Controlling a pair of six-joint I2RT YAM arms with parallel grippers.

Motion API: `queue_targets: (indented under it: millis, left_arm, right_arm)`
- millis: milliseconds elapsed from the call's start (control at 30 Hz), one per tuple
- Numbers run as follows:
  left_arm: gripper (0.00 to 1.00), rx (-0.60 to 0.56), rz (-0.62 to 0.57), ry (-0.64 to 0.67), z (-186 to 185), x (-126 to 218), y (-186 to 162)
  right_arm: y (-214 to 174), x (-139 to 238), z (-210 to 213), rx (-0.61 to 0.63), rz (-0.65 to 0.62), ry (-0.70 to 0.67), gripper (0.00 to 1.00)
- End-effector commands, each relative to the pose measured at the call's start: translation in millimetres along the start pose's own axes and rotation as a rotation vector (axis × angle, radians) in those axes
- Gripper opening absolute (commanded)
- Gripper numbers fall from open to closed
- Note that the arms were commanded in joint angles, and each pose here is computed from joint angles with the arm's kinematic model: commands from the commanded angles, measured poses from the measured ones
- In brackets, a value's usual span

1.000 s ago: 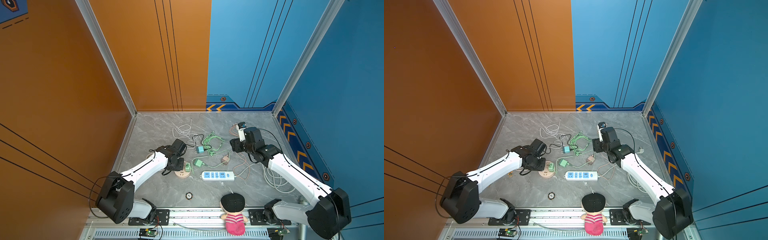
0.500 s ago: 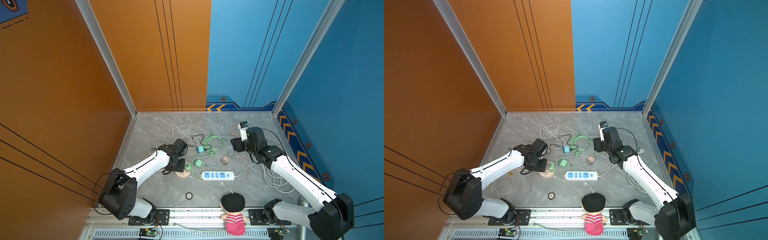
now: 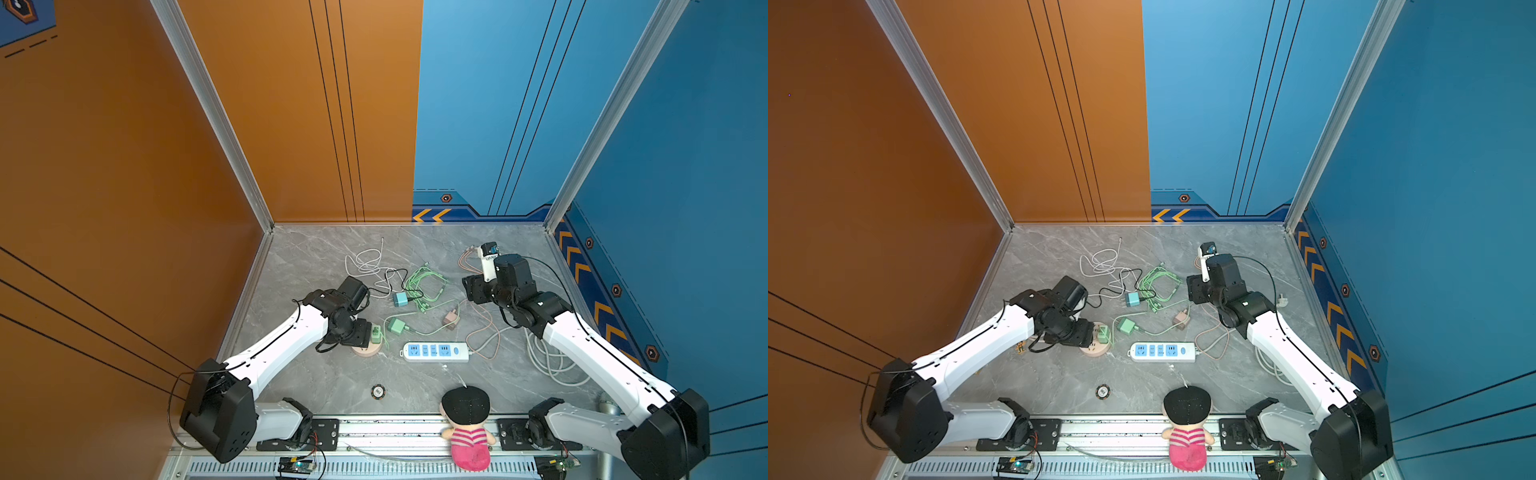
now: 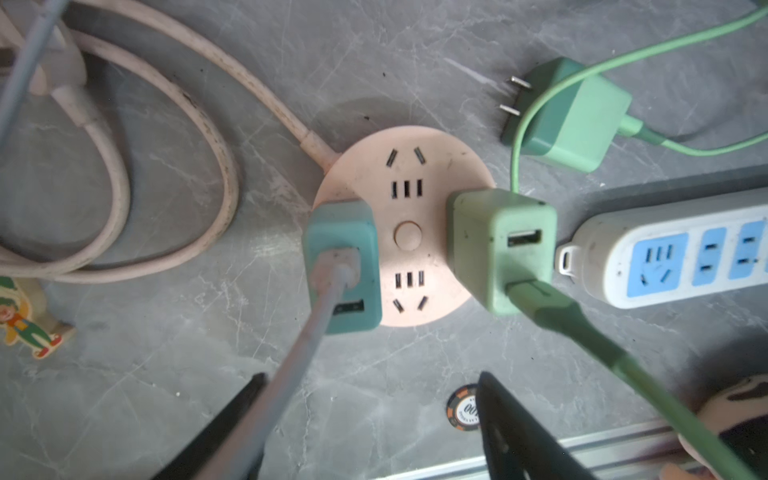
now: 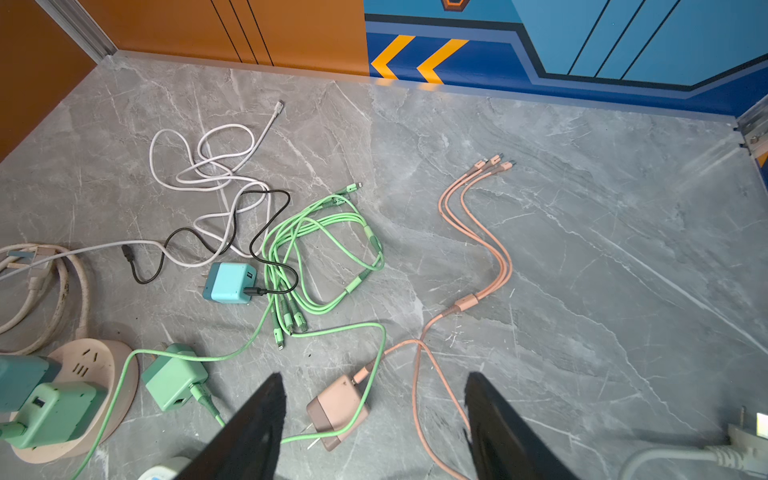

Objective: Insert the plug
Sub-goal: 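Press the teal charger into the pink strip outlet, then open the left gripper, then move the left gripper over the green charger beside the white power strip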

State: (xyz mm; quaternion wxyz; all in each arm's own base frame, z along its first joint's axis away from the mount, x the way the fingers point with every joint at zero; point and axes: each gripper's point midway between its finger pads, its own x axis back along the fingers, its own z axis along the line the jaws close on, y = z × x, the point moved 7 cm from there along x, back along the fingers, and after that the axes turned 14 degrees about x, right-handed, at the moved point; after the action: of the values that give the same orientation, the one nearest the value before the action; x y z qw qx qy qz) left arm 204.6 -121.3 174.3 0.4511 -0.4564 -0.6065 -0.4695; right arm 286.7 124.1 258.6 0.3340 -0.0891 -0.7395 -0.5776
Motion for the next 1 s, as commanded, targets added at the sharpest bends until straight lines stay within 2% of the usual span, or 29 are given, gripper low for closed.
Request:
queue_targets:
  millis: [0,67,333,533,600,767,867,967]
  left_arm:
    - [0.82,-0.001,0.054,-0.028,0,19,-10]
    - [0.82,0.007,0.062,-0.035,1,25,-14]
    - [0.80,0.034,-0.021,-0.234,-27,83,-11]
    - [0.75,-0.047,-0.063,-0.307,-58,110,-3]
    - [0.65,-0.091,-0.067,-0.303,-70,111,1]
    - [0.63,-0.131,-0.042,-0.231,-101,87,19]
    - [0.60,-0.161,-0.059,-0.180,-120,72,29]
    - [0.57,-0.194,-0.043,-0.185,-138,61,34]
  right_arm:
    - [-1,-2,0,-0.010,0.032,0.007,0.70]
    - [1,-5,0,-0.006,0.048,0.011,0.70]
    - [5,-10,1,0.000,0.059,0.026,0.70]
    - [4,-11,0,0.005,0.066,0.019,0.70]
    - [2,-12,0,0.006,0.070,0.019,0.70]
    - [1,-8,6,0.022,0.079,0.078,0.70]
    - [1,-4,4,0.023,0.075,0.066,0.70]
    - [3,2,1,0.032,0.065,0.052,0.70]
